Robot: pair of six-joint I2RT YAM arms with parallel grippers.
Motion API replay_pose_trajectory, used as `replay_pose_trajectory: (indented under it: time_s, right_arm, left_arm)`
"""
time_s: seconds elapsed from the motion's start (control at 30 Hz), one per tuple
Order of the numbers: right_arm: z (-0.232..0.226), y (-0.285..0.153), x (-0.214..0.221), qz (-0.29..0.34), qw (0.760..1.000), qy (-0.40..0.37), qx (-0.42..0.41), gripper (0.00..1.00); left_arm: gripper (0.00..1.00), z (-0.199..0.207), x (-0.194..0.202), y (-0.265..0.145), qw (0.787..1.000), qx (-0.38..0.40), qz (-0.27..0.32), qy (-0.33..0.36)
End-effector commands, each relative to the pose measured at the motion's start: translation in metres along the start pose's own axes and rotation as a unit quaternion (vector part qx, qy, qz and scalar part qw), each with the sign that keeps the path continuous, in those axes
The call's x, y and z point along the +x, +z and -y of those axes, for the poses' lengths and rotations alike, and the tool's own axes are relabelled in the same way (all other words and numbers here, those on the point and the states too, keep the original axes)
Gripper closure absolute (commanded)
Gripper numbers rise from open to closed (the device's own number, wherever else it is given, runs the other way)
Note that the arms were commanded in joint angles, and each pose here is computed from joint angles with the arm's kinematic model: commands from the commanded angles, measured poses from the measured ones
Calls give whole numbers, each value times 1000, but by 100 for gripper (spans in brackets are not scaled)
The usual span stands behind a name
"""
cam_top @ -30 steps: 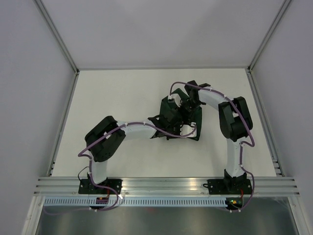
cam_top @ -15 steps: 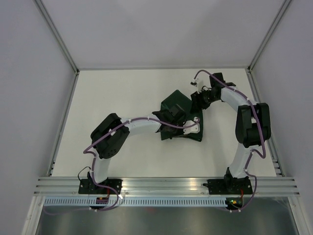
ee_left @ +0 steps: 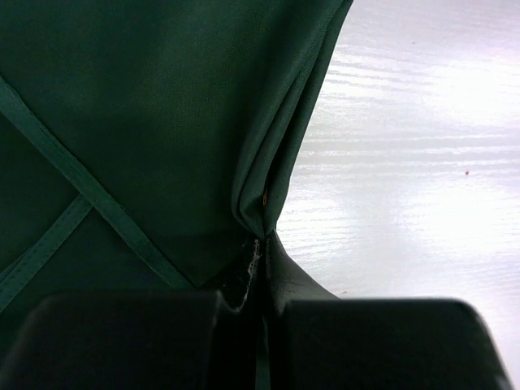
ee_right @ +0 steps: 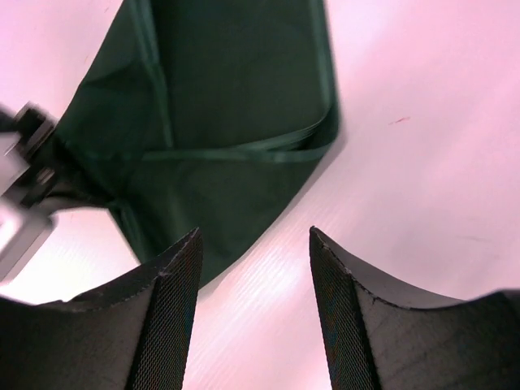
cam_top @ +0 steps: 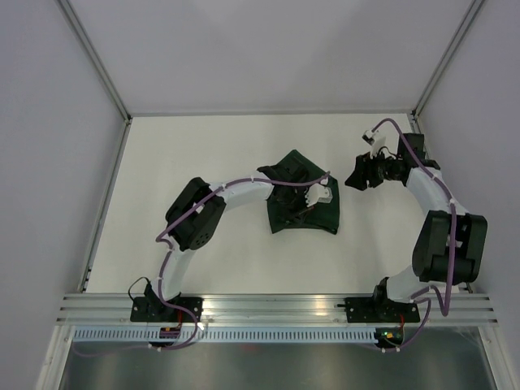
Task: Fold the napkin, place the utensils inside, and roll it up
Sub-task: Roll the napkin at the center of the board.
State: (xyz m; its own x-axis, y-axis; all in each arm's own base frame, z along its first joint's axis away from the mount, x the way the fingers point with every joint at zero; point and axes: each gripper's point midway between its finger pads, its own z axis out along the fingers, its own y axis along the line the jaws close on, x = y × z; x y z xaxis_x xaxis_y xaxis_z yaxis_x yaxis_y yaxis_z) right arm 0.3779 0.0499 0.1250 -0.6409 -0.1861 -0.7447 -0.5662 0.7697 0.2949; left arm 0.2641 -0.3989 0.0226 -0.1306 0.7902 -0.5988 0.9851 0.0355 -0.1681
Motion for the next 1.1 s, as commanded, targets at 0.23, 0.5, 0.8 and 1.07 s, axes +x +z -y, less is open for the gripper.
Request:
replay_pose_trajectory:
  time_s: [0.23, 0.5, 0.8, 1.07]
  right_arm:
    - [-78, -35, 29, 38, 971, -218, -89, 38]
    - [-117, 3, 63, 4, 934, -350, -69, 36]
    - [-144, 45, 88, -36, 899, -431, -72, 34]
    - [-158, 69, 111, -77, 878, -462, -97, 33]
  left_arm:
    - [98, 23, 40, 16, 984, 112, -62, -126]
    - [98, 19, 47, 18, 976, 133, -61, -163]
    - [98, 17, 54, 20, 966, 153, -66, -195]
    - [98, 17, 58, 22, 963, 160, -70, -205]
